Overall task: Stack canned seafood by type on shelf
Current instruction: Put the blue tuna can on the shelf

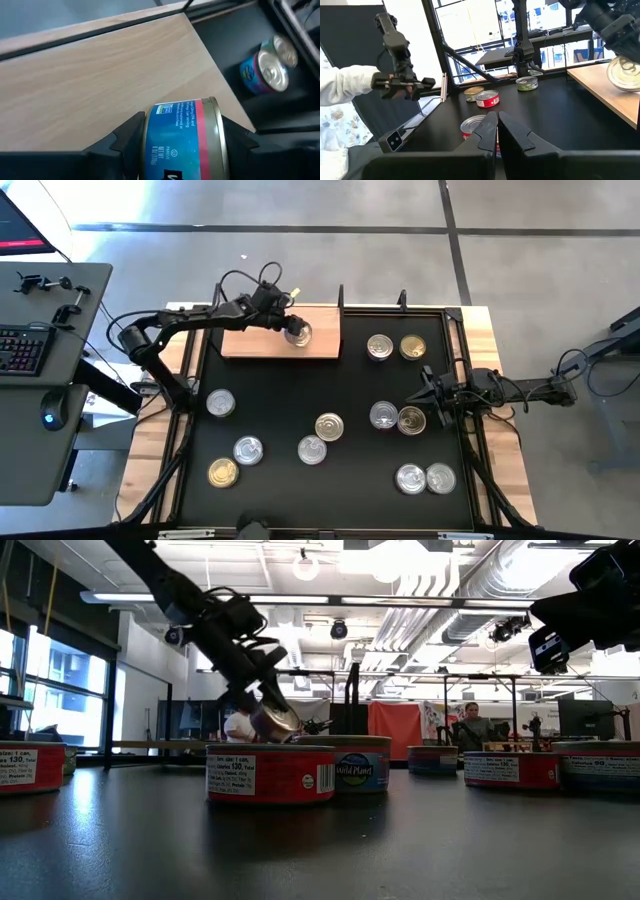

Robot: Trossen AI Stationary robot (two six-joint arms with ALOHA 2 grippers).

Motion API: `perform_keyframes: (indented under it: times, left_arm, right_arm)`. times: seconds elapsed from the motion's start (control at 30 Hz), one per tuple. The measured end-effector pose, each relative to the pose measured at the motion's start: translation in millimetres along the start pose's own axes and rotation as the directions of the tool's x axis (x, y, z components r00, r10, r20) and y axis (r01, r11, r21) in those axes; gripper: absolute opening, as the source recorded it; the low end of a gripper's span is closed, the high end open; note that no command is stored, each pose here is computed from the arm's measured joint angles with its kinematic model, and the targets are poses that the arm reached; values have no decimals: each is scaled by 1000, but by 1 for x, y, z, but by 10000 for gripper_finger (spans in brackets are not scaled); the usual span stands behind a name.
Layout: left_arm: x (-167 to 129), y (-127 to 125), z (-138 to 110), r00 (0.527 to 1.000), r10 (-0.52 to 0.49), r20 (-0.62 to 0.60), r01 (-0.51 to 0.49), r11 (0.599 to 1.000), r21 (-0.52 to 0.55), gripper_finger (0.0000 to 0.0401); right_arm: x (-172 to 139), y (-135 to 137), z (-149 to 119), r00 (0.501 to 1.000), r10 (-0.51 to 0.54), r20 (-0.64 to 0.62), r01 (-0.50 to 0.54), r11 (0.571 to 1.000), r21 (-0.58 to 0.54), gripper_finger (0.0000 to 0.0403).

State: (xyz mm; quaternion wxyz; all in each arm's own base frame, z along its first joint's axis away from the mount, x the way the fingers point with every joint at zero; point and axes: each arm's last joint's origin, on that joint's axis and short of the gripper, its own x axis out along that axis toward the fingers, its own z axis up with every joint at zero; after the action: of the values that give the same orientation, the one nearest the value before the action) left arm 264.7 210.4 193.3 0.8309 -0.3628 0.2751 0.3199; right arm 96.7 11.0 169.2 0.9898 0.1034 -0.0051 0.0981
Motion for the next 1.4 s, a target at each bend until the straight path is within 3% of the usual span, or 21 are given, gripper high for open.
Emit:
perform_keyframes:
  times: [0.2, 0.6, 0.83, 0.93, 1.03, 1.17, 1.27, 1.4]
  left_arm:
    - [-1, 10, -2, 1000, 8, 5, -8, 999, -32, 189]
    - [-19, 29, 1, 995, 94, -32, -95, 994, -56, 267]
    - [-26, 35, 8, 996, 91, -9, -91, 996, 21, 286]
    - [-37, 27, 14, 997, 81, 5, -81, 988, 127, 282]
    - [-48, 3, 18, 999, 48, 11, -49, 959, 281, 268]
    - [-54, -31, 13, 999, 3, -39, 17, 867, 498, 230]
    - [-48, -44, 2, 994, 50, -93, 14, 811, 585, 193]
    - [-36, -36, -9, 968, 213, -134, -81, 770, 633, 139]
  right_arm:
    - [0, 0, 0, 1000, 0, 0, 0, 1000, 0, 7]
    - [0, 0, 0, 1000, 0, 0, 0, 1000, 0, 7]
    - [0, 0, 0, 1000, 0, 0, 0, 1000, 0, 7]
    - [0, 0, 0, 1000, 0, 0, 0, 1000, 0, 7]
    - [0, 0, 0, 1000, 0, 0, 0, 1000, 0, 7]
    - [0, 0, 0, 1000, 0, 0, 0, 1000, 0, 7]
    - [0, 0, 0, 1000, 0, 0, 0, 1000, 0, 7]
    - [0, 0, 0, 1000, 0, 0, 0, 1000, 0, 7]
